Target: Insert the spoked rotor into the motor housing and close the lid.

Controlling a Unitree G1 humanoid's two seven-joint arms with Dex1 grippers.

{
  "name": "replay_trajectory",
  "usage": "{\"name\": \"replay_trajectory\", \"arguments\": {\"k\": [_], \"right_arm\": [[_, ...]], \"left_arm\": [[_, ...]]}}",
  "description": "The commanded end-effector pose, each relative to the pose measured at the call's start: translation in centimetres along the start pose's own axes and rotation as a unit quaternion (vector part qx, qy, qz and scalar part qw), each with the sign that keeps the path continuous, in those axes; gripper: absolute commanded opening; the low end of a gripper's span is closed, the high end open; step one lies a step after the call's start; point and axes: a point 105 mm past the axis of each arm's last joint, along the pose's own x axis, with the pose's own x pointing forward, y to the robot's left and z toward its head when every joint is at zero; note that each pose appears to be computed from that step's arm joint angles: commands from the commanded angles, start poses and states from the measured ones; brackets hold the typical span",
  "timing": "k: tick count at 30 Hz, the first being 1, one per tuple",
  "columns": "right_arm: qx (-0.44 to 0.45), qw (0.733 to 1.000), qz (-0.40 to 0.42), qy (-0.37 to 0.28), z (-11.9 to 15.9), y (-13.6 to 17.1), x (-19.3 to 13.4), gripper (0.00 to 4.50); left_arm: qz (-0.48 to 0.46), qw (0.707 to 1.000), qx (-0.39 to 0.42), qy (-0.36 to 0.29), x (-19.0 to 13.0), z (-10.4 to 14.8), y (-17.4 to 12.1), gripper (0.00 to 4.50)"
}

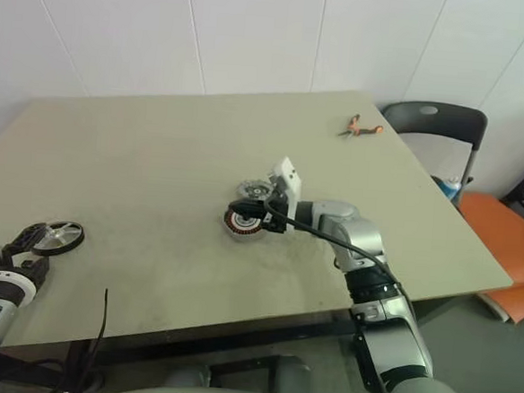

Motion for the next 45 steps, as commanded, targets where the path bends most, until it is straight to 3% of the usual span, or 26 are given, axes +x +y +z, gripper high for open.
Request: {"name": "replay_trajectory", "arguments": {"k": [1,5,15,18,24,27,30,32,34,38,41,45], "right_arm": [[-0.026,0.999,0.009,-0.016,1.7,0.2,0.1,0.02],[-0.026,1.000,0.005,-0.015,1.6,0.0,0.1,0.02],[-0.027,1.000,-0.002,-0.012,1.4,-0.2,0.0,0.00],[-0.027,1.000,-0.004,-0.012,1.4,-0.3,0.0,0.00],[-0.027,1.000,-0.009,-0.013,1.4,-0.4,-0.1,0.00],[-0.027,0.999,-0.010,-0.015,1.4,-0.4,0.0,0.00],[-0.024,0.999,-0.003,-0.024,1.7,-0.1,0.0,0.00],[-0.023,0.999,0.003,-0.032,2.1,0.1,-0.1,0.00],[-0.023,0.999,0.005,-0.035,2.3,0.2,-0.3,0.00],[-0.018,0.999,-0.011,-0.042,2.4,-0.3,-1.6,0.00],[-0.012,0.998,-0.030,-0.051,2.7,-0.7,-2.9,0.00],[-0.006,0.997,-0.055,-0.062,2.9,-1.1,-4.7,0.00]], "left_arm": [[-0.016,1.000,0.005,-0.010,-0.4,0.5,-1.0,4.50],[-0.017,1.000,0.000,-0.010,-0.5,0.4,-1.1,4.50],[-0.024,0.999,-0.026,-0.041,-0.5,1.6,-1.5,1.17],[-0.022,0.998,-0.030,-0.044,-0.3,1.8,-1.5,0.37],[-0.030,0.999,-0.030,-0.027,-0.2,0.9,-1.7,0.37],[-0.081,0.997,-0.018,-0.005,0.2,-0.2,-4.5,0.37],[-0.162,0.986,0.007,0.049,0.3,-3.6,-10.3,0.37],[-0.197,0.976,0.017,0.095,-0.6,-6.3,-7.5,0.37],[-0.237,0.962,0.019,0.133,-0.8,-7.9,-6.8,0.37],[-0.310,0.926,0.021,0.214,0.9,-11.5,-10.4,0.37],[-0.328,0.901,0.023,0.282,1.7,-14.5,-11.1,0.37],[-0.346,0.881,-0.001,0.323,3.0,-16.3,-12.0,0.37]]}}
